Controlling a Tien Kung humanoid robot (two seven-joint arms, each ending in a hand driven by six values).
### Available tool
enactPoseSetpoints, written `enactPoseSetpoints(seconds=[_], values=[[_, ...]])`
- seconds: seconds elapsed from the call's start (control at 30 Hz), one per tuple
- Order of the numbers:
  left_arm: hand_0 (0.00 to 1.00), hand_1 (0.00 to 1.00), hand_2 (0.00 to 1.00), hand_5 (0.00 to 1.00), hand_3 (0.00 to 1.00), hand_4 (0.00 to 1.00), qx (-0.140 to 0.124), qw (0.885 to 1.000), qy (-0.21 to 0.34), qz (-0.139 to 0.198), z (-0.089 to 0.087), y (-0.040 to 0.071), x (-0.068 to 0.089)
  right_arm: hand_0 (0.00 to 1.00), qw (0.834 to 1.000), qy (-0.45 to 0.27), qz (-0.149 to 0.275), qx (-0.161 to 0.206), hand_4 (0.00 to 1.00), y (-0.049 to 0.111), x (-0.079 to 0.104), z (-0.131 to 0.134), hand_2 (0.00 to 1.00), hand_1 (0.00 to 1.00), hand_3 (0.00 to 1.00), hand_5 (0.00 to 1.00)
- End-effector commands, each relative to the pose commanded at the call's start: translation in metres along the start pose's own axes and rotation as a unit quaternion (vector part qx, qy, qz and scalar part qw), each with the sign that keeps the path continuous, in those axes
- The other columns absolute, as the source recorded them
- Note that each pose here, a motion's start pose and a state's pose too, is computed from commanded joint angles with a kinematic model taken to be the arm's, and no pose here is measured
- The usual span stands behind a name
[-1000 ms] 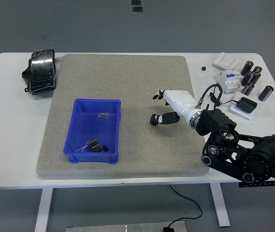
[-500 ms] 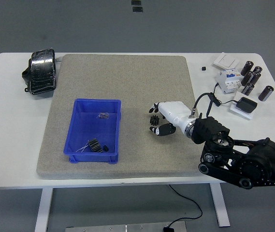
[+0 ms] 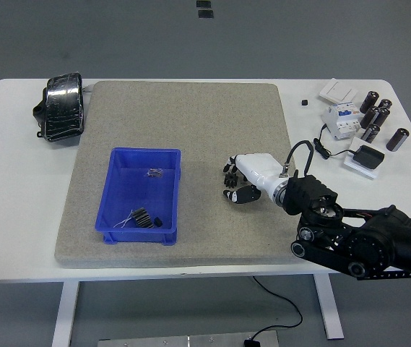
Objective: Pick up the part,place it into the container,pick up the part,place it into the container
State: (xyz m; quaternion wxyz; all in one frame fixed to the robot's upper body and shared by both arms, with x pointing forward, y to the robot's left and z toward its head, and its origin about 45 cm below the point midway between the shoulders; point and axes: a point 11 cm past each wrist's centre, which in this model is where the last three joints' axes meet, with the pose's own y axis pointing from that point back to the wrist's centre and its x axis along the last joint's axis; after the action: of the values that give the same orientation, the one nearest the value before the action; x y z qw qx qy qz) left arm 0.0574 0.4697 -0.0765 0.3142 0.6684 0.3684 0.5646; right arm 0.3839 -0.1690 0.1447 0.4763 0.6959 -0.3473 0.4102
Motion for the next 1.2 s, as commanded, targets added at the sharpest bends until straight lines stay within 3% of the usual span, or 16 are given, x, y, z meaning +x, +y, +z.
enactPoseSetpoints(seconds=[0.1,0.13,0.3,0.33,0.7,0.73,0.87,1.2], values=[[0.659,0.643,0.586,0.616,0.556,0.659,0.0,1.0,0.0,0.0,0.0,0.0,0.0,0.288,1.0,0.0,0.0,-0.001,0.692,-0.001,-0.001,0.002,0.641,0.481,0.677,0.292],[0.659,0.643,0.586,0.619,0.556,0.659,0.0,1.0,0.0,0.0,0.0,0.0,0.0,0.28,1.0,0.0,0.001,-0.002,0.563,-0.001,-0.001,0.002,0.582,0.485,0.672,0.23],[0.659,0.643,0.586,0.619,0.556,0.659,-0.001,1.0,0.001,0.0,0.001,0.0,0.0,0.28,1.0,-0.001,0.002,-0.001,0.563,-0.001,-0.001,0.003,0.582,0.485,0.672,0.23],[0.659,0.643,0.586,0.623,0.555,0.66,-0.002,1.0,0.001,0.0,0.001,0.0,0.0,0.301,1.0,0.0,0.002,0.0,0.572,-0.001,-0.002,0.003,0.533,0.492,0.653,0.079],[0.659,0.644,0.586,0.627,0.553,0.657,-0.004,1.0,0.005,0.0,0.001,0.0,0.001,0.317,1.0,0.003,-0.003,0.0,0.544,-0.001,-0.007,0.004,0.503,0.494,0.605,0.051],[0.659,0.643,0.586,0.632,0.553,0.659,-0.004,1.0,0.005,0.0,0.001,0.0,0.001,0.322,1.0,0.003,-0.004,0.0,0.588,-0.001,-0.007,0.004,0.485,0.487,0.544,0.02],[0.659,0.643,0.586,0.632,0.553,0.659,-0.004,1.0,0.006,0.0,0.001,0.0,0.001,0.322,1.0,0.005,-0.002,0.001,0.588,0.0,-0.007,0.004,0.485,0.487,0.544,0.02],[0.66,0.643,0.587,0.641,0.553,0.661,-0.003,1.0,0.006,0.0,0.0,0.0,0.0,0.329,0.999,-0.007,0.03,0.012,0.567,0.002,0.011,-0.002,0.478,0.493,0.51,0.002]])
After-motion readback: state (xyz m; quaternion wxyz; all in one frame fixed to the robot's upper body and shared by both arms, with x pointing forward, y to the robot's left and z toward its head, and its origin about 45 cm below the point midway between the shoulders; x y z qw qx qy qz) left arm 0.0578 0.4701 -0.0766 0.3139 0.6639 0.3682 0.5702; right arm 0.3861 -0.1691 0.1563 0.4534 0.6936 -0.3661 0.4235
